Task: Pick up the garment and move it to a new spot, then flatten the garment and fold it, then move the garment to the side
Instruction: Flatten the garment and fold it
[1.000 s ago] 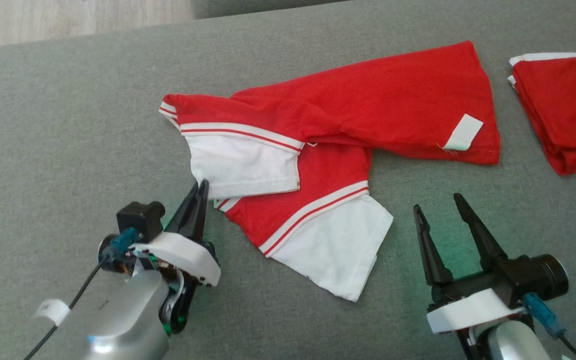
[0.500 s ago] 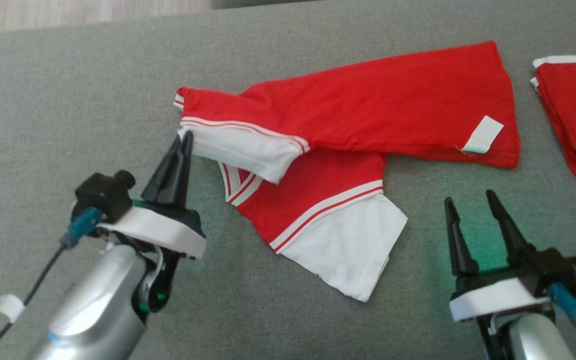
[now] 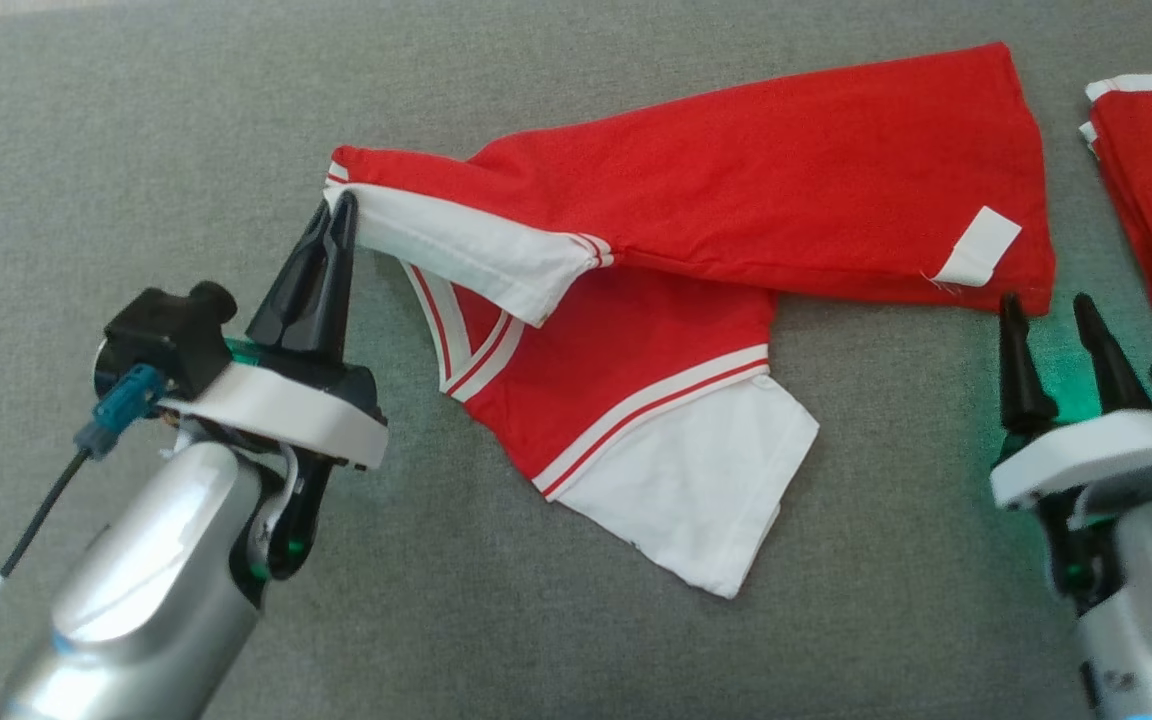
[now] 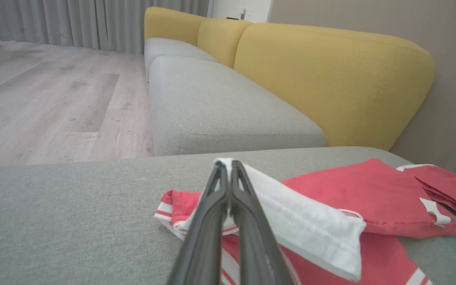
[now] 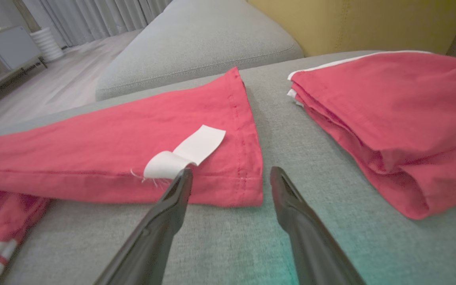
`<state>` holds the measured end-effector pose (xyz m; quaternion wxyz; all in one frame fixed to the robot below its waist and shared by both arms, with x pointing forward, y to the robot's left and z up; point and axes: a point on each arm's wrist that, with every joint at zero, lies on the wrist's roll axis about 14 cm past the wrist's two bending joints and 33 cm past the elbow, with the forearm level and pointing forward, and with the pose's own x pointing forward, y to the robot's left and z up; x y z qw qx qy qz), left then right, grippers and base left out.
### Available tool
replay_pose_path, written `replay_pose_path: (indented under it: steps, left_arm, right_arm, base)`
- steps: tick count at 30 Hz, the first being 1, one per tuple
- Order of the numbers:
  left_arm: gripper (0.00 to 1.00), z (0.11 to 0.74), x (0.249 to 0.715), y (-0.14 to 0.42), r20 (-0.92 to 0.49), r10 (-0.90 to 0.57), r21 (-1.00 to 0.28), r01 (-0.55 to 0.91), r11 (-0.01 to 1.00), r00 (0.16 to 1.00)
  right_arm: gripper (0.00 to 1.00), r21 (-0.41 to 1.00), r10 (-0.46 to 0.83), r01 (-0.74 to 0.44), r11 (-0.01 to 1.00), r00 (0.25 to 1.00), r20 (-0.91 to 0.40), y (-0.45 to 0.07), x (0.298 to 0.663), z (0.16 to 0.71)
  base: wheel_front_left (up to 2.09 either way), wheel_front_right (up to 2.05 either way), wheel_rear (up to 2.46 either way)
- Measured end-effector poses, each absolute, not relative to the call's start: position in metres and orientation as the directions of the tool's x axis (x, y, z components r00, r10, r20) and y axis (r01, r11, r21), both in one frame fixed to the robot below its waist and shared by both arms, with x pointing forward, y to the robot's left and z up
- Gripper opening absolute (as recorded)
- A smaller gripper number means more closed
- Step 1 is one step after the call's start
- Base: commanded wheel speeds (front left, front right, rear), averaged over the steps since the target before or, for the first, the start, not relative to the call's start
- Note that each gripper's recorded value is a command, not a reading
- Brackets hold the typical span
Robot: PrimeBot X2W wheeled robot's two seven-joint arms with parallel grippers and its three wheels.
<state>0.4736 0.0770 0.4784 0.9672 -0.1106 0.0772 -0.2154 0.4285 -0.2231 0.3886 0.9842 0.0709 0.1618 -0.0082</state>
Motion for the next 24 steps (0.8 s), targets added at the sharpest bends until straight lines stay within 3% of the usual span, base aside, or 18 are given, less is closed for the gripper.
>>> replay_pose_path:
  steps: [12, 19, 21, 23, 24]
  left_arm:
    - [0.00, 0.476, 0.483, 0.088, -0.109, -0.417, -0.229, 0.386, 0.894, 0.902]
    - [0.00, 0.481, 0.487, 0.090, -0.102, -0.415, -0.220, 0.386, 0.896, 0.904]
    - [0.00, 0.481, 0.487, 0.090, -0.102, -0.414, -0.219, 0.386, 0.896, 0.905]
    - [0.00, 0.482, 0.487, 0.090, -0.102, -0.413, -0.217, 0.385, 0.897, 0.905]
    - [0.00, 0.482, 0.487, 0.090, -0.102, -0.413, -0.217, 0.386, 0.897, 0.905]
  right_arm:
    - [1.00, 0.379, 0.103, 0.067, 0.923, 0.906, -0.411, -0.223, 0.437, 0.381]
    - [1.00, 0.409, 0.144, 0.060, 0.911, 0.882, -0.448, -0.218, 0.432, 0.373]
    - [0.85, 0.425, 0.156, 0.058, 0.903, 0.878, -0.452, -0.214, 0.430, 0.372]
    - [0.62, 0.430, 0.164, 0.053, 0.901, 0.877, -0.452, -0.213, 0.429, 0.372]
    - [0.62, 0.432, 0.165, 0.053, 0.900, 0.878, -0.450, -0.213, 0.428, 0.373]
  base:
    - [0.00, 0.00, 0.00]
    - [0.00, 0.00, 0.00]
    - [0.00, 0.00, 0.00]
    - [0.00, 0.00, 0.00]
    - [0.00, 0.00, 0.00]
